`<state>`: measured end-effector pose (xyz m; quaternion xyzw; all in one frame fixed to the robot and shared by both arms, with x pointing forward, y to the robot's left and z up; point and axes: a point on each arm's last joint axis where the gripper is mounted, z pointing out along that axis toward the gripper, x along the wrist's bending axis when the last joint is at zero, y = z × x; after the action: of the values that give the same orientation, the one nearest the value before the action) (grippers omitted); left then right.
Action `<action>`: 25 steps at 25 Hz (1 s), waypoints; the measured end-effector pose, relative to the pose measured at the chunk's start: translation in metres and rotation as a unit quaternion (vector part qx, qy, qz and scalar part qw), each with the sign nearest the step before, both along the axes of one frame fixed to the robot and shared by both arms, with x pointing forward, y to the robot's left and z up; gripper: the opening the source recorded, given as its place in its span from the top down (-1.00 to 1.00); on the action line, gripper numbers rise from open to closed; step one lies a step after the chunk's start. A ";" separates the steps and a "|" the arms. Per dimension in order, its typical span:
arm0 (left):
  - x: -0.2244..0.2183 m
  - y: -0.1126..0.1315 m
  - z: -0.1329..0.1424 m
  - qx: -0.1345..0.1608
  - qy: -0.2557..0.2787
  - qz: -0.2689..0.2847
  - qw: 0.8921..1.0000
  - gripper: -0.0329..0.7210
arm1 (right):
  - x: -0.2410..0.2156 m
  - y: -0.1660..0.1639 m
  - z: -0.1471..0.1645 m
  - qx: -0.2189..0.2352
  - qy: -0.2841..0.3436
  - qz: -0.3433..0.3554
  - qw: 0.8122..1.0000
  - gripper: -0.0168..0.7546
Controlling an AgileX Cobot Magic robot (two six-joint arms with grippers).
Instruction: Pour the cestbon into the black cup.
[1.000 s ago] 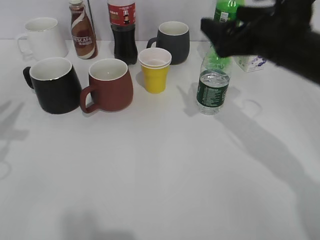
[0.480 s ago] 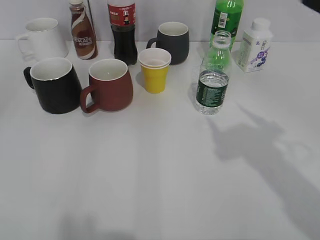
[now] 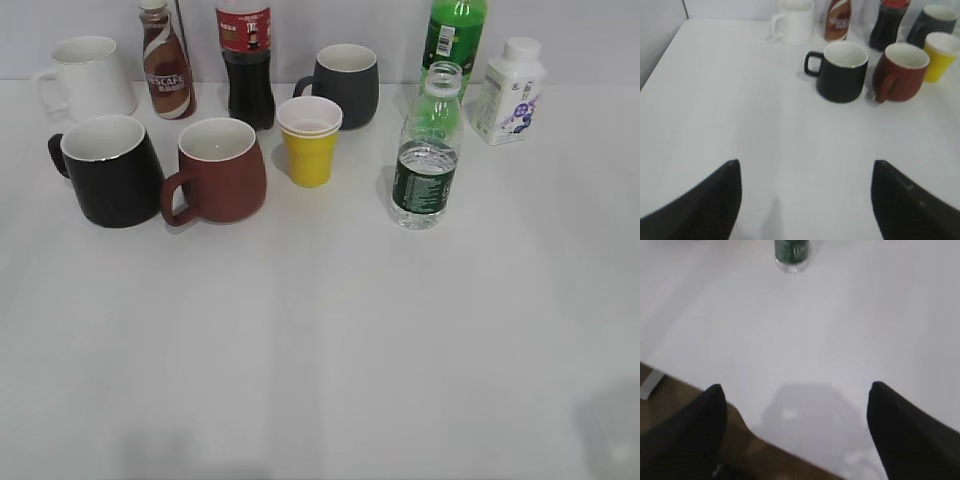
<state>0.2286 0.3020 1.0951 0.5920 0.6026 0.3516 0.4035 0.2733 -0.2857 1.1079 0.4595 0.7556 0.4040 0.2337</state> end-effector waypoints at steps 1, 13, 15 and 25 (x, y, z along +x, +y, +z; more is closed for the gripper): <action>-0.002 0.001 -0.005 0.004 0.010 0.002 1.000 -0.70 | -0.004 -0.003 -0.007 -0.003 0.003 -0.001 1.000 -0.75; 0.009 0.000 -0.036 0.015 0.028 -0.002 1.000 -0.66 | -0.006 -0.006 -0.055 -0.028 0.017 0.001 0.999 -0.63; 0.009 0.000 -0.035 0.015 0.026 -0.002 1.000 -0.66 | -0.006 -0.006 -0.055 -0.028 0.015 0.001 0.999 -0.57; 0.009 0.000 -0.036 0.015 0.026 -0.002 1.000 -0.66 | -0.006 -0.007 -0.054 -0.028 0.014 -0.006 0.999 -0.42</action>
<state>0.2374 0.3023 1.0595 0.6083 0.6064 0.3444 0.3790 0.2674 -0.2923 1.0536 0.4626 0.7672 0.3748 0.2386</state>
